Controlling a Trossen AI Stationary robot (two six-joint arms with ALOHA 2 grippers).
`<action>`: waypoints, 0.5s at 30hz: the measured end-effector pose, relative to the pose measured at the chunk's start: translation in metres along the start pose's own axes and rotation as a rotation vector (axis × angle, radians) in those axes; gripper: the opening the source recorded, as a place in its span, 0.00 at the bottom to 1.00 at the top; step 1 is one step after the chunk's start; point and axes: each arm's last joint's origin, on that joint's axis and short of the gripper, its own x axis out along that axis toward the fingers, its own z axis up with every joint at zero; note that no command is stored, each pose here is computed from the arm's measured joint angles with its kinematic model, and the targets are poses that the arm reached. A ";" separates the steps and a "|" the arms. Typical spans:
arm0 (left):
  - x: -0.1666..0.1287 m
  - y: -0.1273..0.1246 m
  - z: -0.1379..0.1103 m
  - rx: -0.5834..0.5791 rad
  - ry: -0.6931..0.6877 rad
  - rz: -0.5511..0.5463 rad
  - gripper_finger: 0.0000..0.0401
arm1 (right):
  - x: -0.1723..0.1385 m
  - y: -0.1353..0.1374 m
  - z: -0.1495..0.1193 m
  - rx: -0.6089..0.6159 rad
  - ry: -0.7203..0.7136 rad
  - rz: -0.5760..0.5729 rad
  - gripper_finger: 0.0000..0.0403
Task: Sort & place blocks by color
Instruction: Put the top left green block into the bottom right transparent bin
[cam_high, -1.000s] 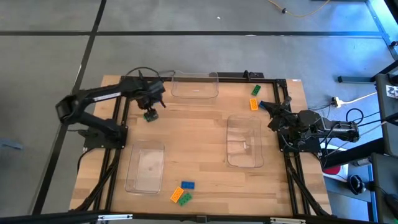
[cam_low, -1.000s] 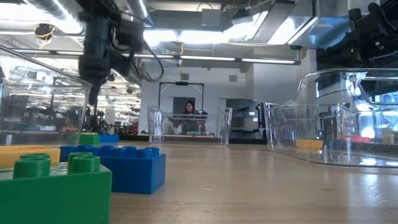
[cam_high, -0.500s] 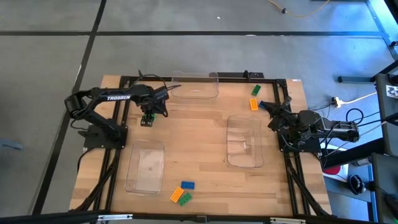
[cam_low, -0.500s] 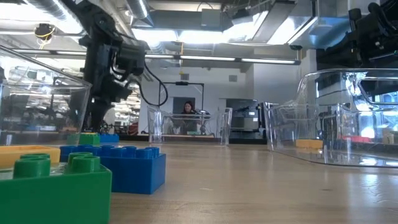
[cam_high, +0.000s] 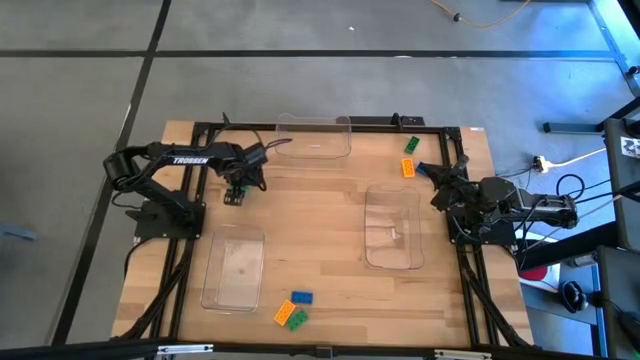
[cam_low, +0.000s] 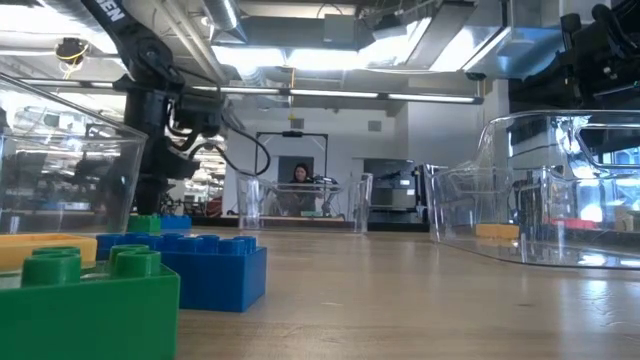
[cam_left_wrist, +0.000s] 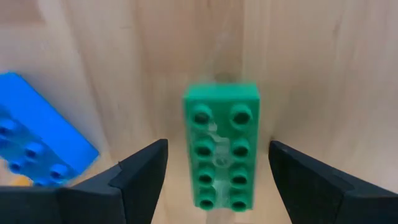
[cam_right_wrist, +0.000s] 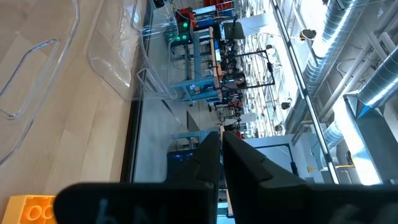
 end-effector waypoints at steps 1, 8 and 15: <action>0.001 0.000 -0.001 -0.001 -0.001 0.000 0.67 | 0.000 0.000 0.000 0.000 0.000 0.000 0.06; 0.003 -0.002 -0.002 -0.018 -0.006 -0.005 0.48 | 0.000 0.000 0.000 0.000 0.000 0.000 0.06; -0.004 0.001 -0.002 -0.090 0.041 0.040 0.31 | 0.000 0.000 0.000 0.000 0.000 0.000 0.06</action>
